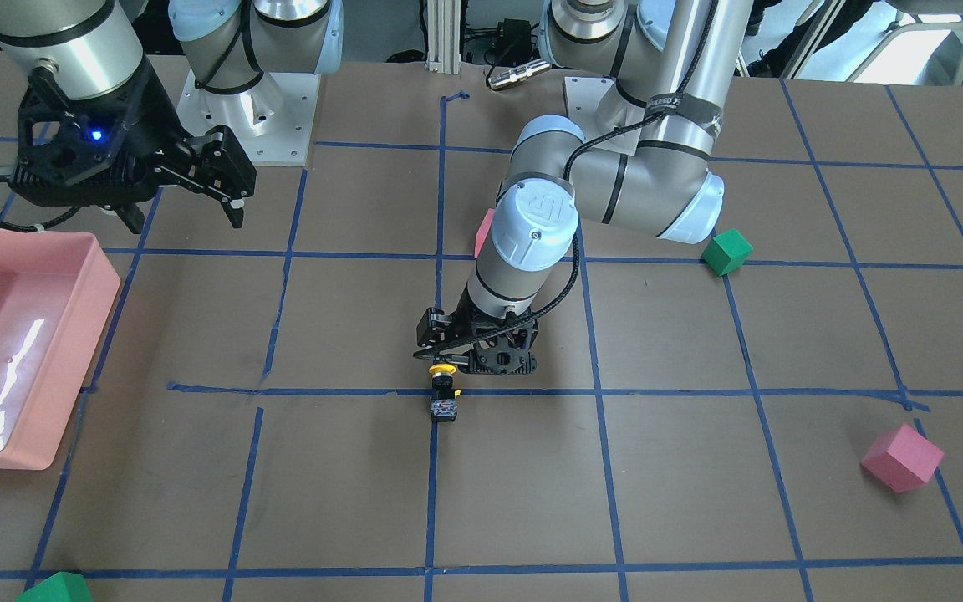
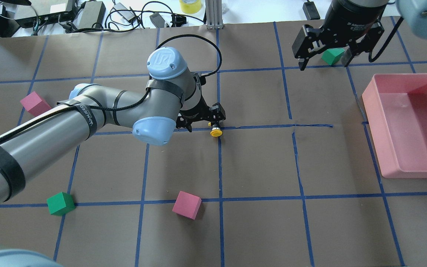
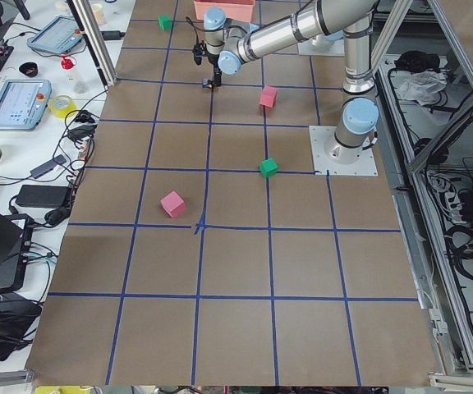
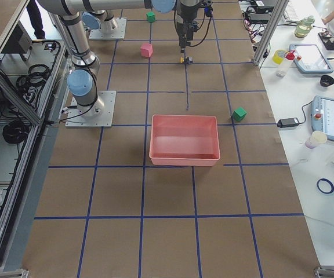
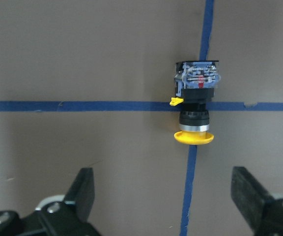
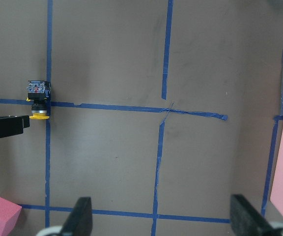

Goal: Align button upright
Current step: 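Reach the left gripper to the button switch and grasp its body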

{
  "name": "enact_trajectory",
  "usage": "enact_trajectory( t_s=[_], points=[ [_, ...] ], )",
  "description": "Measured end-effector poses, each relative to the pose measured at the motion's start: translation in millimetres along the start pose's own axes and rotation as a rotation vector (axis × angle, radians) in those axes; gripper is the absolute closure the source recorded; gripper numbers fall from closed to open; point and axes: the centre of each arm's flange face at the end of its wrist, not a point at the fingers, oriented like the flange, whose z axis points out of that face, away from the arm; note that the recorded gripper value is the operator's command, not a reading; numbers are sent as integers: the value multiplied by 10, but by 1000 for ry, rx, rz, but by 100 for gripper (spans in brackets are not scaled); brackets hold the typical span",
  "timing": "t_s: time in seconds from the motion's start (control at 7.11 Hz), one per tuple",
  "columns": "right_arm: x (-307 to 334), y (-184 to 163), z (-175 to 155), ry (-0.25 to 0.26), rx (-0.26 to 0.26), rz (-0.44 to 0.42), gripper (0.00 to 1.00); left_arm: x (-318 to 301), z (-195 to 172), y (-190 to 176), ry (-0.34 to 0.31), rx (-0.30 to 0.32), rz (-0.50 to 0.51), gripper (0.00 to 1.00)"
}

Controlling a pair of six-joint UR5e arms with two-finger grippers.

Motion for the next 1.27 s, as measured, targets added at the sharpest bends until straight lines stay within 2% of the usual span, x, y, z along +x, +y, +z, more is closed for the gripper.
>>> enact_trajectory(
  t_s=[0.28,0.42,0.56,0.7,0.84,1.13,1.27],
  points=[
    [1,0,5,0,-1,0,0,80,281,-26,3,21,9,3],
    [1,-2,8,0,-1,0,0,98,395,-35,3,25,11,14],
    [1,-2,13,1,-2,0,0,126,488,-27,3,25,12,41],
    [4,4,38,1,-8,0,0,153,541,-9,2,22,9,75],
    [7,13,80,0,-16,2,0,169,565,3,3,19,-8,98],
    [9,24,116,-2,-23,3,0,184,587,25,4,3,-42,100],
    [9,25,117,-2,-23,4,0,178,581,53,-7,-25,-52,100]
  ],
)
